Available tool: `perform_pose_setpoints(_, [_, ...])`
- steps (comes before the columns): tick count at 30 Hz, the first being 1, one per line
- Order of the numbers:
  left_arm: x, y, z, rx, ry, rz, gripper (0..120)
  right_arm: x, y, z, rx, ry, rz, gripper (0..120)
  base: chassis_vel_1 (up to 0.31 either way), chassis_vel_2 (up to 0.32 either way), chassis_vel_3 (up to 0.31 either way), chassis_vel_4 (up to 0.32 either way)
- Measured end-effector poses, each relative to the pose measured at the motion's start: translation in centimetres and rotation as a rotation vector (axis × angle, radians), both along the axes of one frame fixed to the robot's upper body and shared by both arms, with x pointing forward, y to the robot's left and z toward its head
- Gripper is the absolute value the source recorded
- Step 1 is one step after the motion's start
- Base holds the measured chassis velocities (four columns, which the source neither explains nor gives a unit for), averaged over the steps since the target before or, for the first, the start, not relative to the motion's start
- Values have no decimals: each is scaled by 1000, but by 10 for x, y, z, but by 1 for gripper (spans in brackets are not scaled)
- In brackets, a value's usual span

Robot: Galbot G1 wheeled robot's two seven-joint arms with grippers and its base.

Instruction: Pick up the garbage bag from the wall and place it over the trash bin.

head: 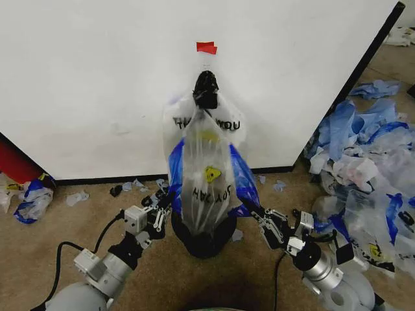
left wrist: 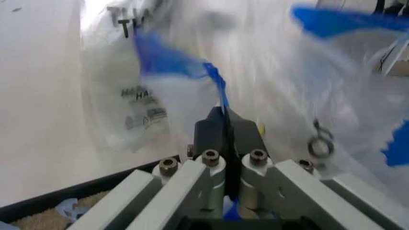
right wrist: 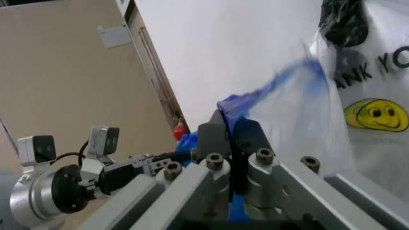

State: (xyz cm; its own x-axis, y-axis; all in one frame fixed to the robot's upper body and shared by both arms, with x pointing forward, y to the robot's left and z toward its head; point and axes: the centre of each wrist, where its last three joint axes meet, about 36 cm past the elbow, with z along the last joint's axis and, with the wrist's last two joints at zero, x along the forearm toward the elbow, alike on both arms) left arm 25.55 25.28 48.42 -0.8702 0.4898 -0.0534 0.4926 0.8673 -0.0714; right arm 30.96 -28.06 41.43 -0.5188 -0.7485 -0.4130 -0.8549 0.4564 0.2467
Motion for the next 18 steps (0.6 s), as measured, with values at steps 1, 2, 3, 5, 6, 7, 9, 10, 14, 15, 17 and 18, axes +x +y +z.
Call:
perform_pose_setpoints(1, [-1, 0, -1, 0, -1, 0, 0, 0, 0, 0, 0, -1, 1, 0, 0, 0, 0, 0])
perform_pose_setpoints(2, [-1, 0, 0, -2, -4, 0, 0, 0, 1, 1, 0, -4, 2, 0, 0, 0, 0, 0])
perform_pose_setpoints(3, [0, -1, 1, -4, -10, -1, 0, 1, 1, 3, 0, -10, 4, 0, 0, 0, 0, 0])
perform_pose_setpoints(5, [3, -1, 6, -8, -28, 0, 0, 6, -1, 12, -4, -38, 5, 0, 0, 0, 0, 0])
perform_pose_setpoints(6, [3, -1, 6, -8, -28, 0, 0, 6, -1, 12, -4, -38, 5, 0, 0, 0, 0, 0])
perform_pose_setpoints(7, [5, -1, 9, -11, -39, 1, 0, 9, -2, 16, -6, -50, 5, 0, 0, 0, 0, 0])
perform_pose_setpoints(9, [12, -2, 20, -26, -72, 4, 0, 15, -4, 28, -5, -81, 5, 0, 0, 0, 0, 0])
perform_pose_setpoints(10, [15, -3, 26, -34, -84, 5, 0, 17, -5, 32, -3, -90, 5, 0, 0, 0, 0, 0])
perform_pose_setpoints(14, [19, -4, 37, -47, -107, 5, 0, 21, -5, 42, 2, -106, 5, 0, 0, 0, 0, 0])
perform_pose_setpoints(15, [22, -8, 59, -65, -138, -3, 0, 23, -4, 54, 11, -121, 4, 0, 0, 0, 0, 0])
perform_pose_setpoints(17, [23, -9, 73, -66, -137, -1, 0, 23, -1, 63, 20, -131, 6, 0, 0, 0, 0, 0])
perform_pose_setpoints(18, [24, -9, 76, -63, -135, 3, 0, 22, 0, 65, 22, -132, 7, 0, 0, 0, 0, 0])
